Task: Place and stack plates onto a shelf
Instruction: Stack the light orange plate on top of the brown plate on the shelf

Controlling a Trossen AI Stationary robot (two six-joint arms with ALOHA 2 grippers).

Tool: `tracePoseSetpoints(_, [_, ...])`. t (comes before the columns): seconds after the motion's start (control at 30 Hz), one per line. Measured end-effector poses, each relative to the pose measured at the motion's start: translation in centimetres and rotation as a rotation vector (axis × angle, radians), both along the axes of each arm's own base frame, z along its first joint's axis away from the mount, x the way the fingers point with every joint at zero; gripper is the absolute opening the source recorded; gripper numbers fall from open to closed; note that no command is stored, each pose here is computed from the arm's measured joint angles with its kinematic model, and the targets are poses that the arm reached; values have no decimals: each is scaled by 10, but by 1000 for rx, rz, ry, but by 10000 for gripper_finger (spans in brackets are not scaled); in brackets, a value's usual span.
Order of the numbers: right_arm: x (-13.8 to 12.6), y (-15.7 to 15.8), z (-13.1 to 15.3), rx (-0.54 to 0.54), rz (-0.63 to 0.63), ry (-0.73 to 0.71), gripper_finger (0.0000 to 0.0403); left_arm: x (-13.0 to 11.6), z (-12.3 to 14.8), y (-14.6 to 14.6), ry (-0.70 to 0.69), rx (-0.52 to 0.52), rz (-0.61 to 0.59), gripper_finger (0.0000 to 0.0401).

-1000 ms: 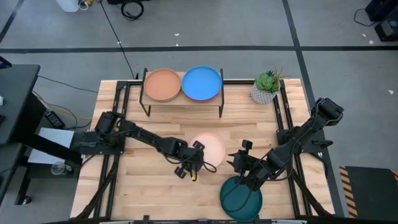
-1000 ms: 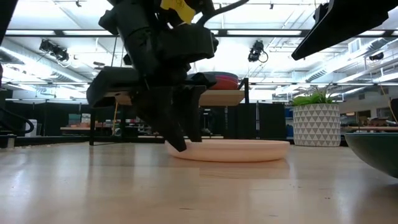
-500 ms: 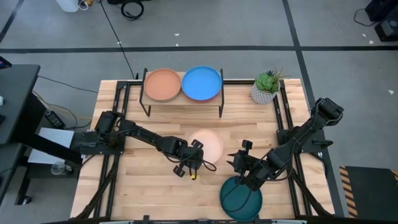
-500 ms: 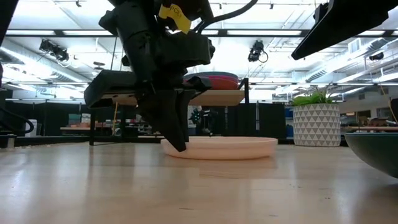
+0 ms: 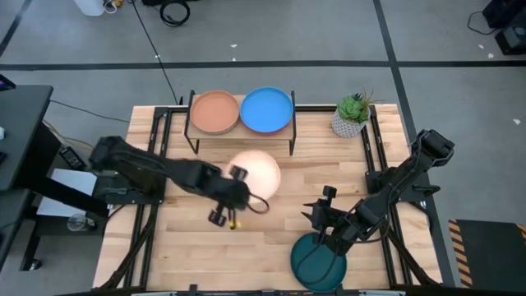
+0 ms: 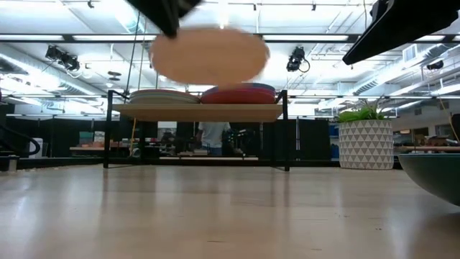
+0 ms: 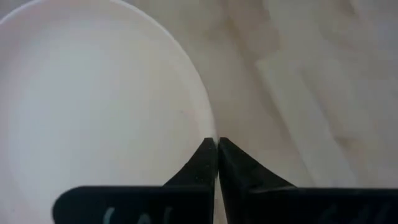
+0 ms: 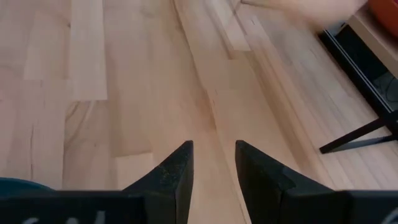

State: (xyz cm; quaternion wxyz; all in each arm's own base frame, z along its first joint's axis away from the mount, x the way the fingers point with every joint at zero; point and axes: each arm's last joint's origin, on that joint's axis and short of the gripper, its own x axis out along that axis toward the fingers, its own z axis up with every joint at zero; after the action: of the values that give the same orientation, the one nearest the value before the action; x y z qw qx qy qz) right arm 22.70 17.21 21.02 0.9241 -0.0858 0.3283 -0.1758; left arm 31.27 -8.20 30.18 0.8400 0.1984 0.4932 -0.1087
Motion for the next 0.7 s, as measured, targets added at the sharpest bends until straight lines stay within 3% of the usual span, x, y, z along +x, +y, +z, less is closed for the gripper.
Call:
tracePoseSetpoints(0.13, [0, 0, 0, -1, 1, 0, 123, -26, 35, 32, -85, 80, 157, 10])
tracePoseSetpoints(0.23, [0, 0, 0, 0, 1, 0, 123, -41, 47, 66, -110, 99, 280, 10])
tracePoseSetpoints(0.43, [0, 0, 0, 0, 1, 0, 123, -59, 47, 140, -58, 128, 465, 10])
tracePoseSetpoints(0.7, [0, 0, 0, -2, 4, 1, 123, -71, 32, 216, -12, -6, 563, 10])
